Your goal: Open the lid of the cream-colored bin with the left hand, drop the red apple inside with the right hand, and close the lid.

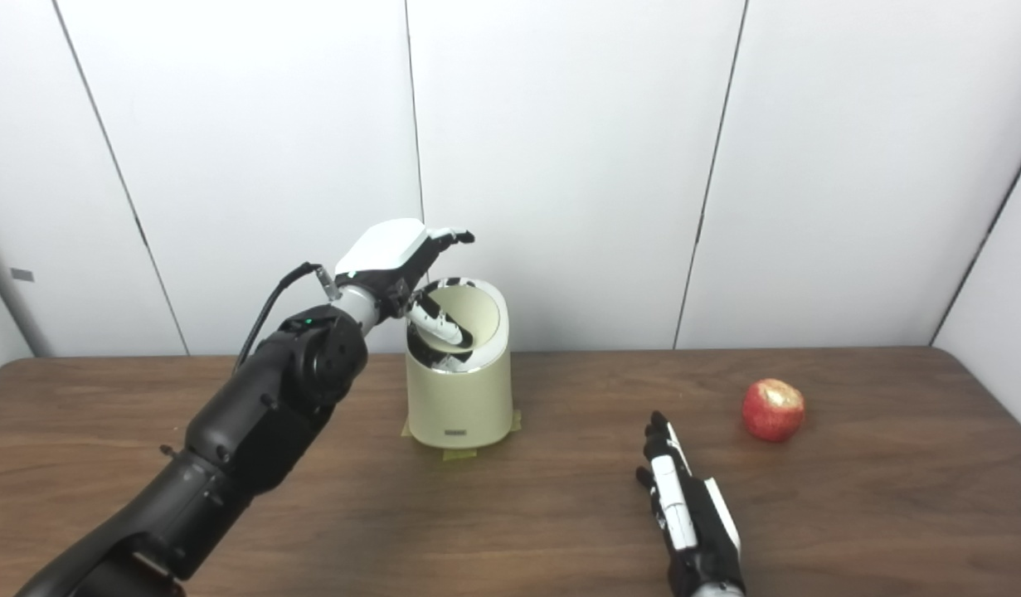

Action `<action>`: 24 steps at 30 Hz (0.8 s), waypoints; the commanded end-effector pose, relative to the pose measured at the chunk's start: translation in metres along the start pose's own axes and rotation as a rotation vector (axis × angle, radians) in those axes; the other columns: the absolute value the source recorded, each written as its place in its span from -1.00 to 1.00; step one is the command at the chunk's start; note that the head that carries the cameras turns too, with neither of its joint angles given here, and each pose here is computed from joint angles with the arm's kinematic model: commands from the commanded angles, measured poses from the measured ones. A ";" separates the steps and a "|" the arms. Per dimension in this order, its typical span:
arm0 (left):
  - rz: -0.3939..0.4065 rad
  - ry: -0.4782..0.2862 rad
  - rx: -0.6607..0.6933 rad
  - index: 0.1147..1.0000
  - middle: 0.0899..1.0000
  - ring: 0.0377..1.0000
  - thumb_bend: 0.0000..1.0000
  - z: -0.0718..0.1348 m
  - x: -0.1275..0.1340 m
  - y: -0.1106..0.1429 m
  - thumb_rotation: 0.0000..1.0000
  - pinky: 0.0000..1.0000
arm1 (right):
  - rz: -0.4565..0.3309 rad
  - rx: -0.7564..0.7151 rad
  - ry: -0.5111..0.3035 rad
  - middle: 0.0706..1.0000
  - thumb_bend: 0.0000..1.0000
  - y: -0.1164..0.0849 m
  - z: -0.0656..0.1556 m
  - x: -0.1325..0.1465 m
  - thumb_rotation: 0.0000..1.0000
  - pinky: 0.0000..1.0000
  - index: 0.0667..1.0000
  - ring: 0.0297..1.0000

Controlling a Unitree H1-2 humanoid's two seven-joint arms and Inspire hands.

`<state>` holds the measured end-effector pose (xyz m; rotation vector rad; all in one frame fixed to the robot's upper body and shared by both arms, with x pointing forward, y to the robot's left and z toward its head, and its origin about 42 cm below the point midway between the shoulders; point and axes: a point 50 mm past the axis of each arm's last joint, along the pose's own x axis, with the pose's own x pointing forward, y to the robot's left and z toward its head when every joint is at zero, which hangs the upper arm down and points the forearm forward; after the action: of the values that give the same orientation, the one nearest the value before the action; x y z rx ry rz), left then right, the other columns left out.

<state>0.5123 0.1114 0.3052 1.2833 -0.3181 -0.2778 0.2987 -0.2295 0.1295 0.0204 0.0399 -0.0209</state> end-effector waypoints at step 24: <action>0.118 -0.142 0.472 0.74 0.67 0.77 0.96 0.012 0.002 0.018 -0.93 0.75 | 0.013 -0.006 -0.070 0.99 0.46 -0.002 0.018 0.006 0.92 0.92 1.00 0.99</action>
<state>0.5055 0.0996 0.3074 1.6482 -0.5799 -0.2405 0.2981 -0.2318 0.1296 0.0221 0.0469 -0.0230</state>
